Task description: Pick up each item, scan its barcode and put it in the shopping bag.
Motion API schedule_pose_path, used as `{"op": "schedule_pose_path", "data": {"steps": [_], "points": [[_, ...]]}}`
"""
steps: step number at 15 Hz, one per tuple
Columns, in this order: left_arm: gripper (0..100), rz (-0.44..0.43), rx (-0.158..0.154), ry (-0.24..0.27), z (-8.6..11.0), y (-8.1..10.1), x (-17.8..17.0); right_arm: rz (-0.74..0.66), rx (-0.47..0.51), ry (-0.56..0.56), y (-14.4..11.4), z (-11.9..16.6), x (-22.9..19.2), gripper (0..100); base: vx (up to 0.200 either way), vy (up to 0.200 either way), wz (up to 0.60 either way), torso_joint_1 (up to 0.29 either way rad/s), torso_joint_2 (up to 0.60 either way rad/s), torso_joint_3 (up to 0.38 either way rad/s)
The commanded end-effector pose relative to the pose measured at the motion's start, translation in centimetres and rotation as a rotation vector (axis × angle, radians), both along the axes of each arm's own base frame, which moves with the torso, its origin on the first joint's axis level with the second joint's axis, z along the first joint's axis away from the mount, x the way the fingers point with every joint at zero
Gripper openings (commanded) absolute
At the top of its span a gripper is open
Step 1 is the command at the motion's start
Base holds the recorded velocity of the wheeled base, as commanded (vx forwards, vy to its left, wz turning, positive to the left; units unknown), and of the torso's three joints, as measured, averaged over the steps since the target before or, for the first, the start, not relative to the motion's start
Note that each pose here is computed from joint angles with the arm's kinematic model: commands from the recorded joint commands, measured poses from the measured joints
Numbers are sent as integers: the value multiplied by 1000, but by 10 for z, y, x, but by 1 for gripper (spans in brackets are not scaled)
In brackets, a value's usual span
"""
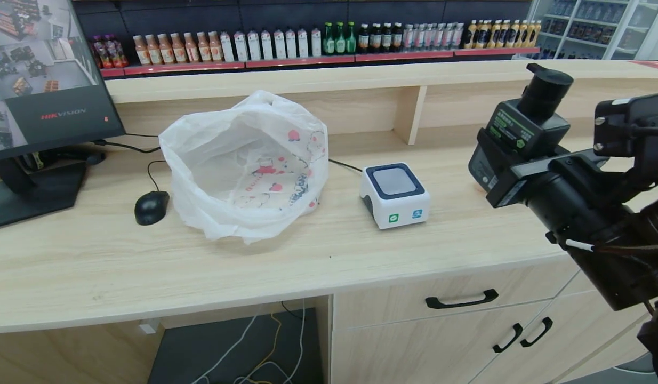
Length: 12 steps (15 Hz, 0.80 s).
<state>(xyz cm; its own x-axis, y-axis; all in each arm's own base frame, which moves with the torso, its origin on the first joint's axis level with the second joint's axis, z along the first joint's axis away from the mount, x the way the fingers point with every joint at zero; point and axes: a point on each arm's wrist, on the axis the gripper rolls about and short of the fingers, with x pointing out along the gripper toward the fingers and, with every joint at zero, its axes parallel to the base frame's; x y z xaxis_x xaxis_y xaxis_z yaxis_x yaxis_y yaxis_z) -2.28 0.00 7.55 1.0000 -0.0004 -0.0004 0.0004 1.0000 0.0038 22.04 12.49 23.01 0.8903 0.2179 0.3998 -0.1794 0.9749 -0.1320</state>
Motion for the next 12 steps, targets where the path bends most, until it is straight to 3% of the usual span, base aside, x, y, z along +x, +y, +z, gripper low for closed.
{"op": "schedule_pose_path", "data": {"steps": [1, 8, 12], "points": [[100, -1, 1, 0, 0, 0, 0, 4, -12, -5, 5, 0, 8, 0, 0, 0, 0, 0, 0, 0], [100, 0, 1, 0, 0, 0, 0, 107, -109, -78, 35, 4, 56, 0, 0, 0, 0, 0, 0, 0], [100, -1, 1, 0, 0, 0, 0, 170, -214, -138, 34, -1, 80, 0, 0, 0, 0, 0, 0, 0]]}}
